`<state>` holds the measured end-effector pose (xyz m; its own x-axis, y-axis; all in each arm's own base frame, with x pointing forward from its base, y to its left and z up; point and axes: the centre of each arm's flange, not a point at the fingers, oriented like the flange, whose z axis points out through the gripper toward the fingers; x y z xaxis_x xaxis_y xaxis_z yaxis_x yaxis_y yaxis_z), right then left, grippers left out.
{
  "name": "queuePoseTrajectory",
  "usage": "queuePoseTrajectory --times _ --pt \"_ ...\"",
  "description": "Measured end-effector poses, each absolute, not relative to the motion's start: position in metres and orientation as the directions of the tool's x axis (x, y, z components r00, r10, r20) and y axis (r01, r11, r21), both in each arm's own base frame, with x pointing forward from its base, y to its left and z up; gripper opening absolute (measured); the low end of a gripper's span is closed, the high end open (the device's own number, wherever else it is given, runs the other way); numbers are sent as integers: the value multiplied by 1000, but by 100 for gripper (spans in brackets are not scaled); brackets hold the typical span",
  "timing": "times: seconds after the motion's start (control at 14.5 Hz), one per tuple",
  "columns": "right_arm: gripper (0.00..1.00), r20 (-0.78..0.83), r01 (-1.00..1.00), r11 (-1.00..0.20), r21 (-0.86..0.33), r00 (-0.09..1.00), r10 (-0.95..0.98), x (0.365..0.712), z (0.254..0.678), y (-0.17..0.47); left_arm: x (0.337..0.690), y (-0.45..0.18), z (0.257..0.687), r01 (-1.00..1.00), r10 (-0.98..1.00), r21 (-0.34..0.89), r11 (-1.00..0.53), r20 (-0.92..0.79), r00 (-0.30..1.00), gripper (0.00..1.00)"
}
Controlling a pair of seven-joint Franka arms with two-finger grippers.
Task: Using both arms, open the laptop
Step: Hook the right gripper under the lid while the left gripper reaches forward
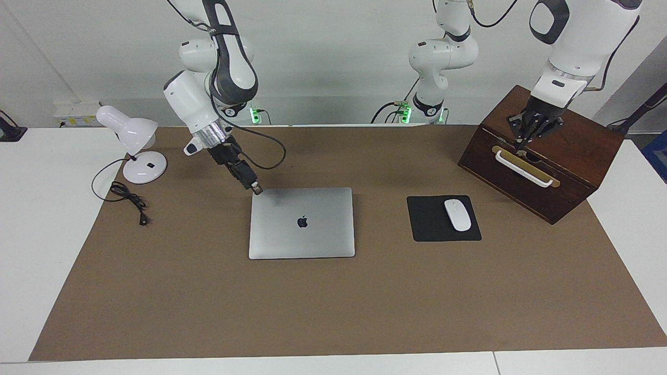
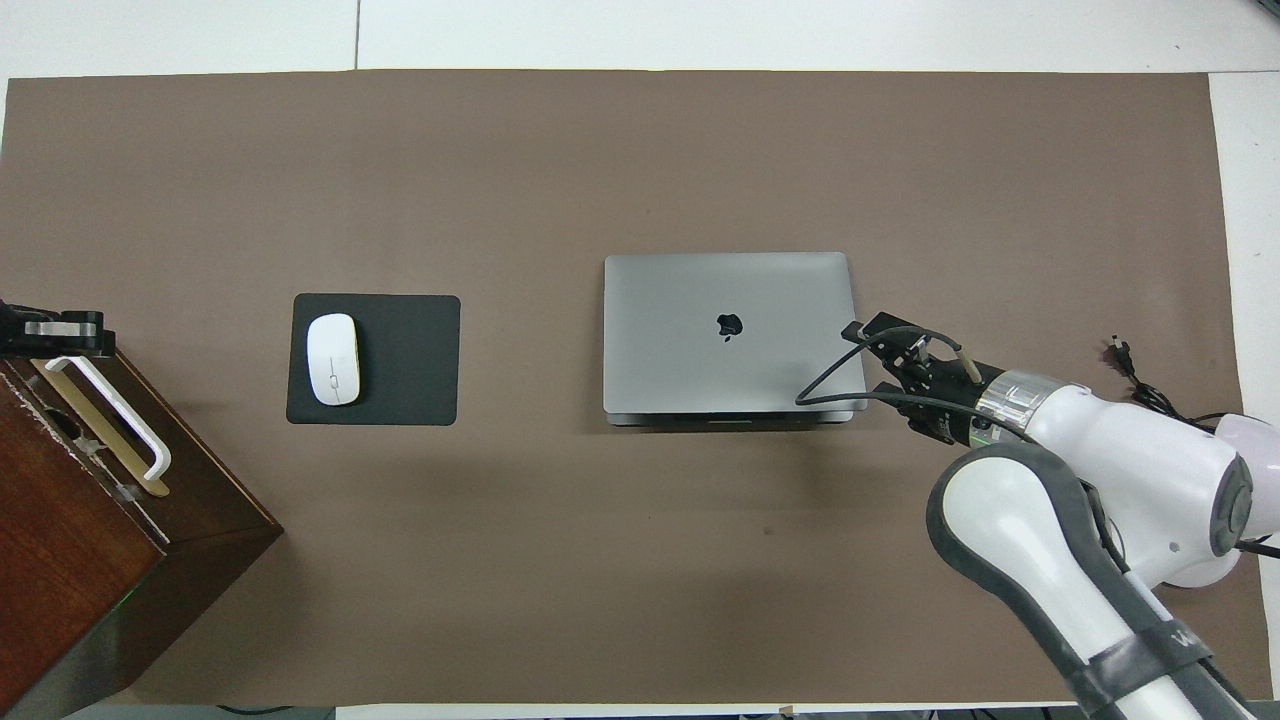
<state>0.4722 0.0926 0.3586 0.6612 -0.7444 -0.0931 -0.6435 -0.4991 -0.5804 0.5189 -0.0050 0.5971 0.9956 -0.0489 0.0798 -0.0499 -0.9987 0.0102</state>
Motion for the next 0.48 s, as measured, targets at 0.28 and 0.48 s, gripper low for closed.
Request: queuePoseTrajectory --times 0.28,0.48 --pt "100 -86 -641 -524 -561 675 -733 472 343 87 510 -24 573 -82 -80 8 -997 133 988 1" --pt "100 -58 -628 -551 -549 687 -725 472 333 83 493 -52 546 -114 -104 40 -993 202 974 1"
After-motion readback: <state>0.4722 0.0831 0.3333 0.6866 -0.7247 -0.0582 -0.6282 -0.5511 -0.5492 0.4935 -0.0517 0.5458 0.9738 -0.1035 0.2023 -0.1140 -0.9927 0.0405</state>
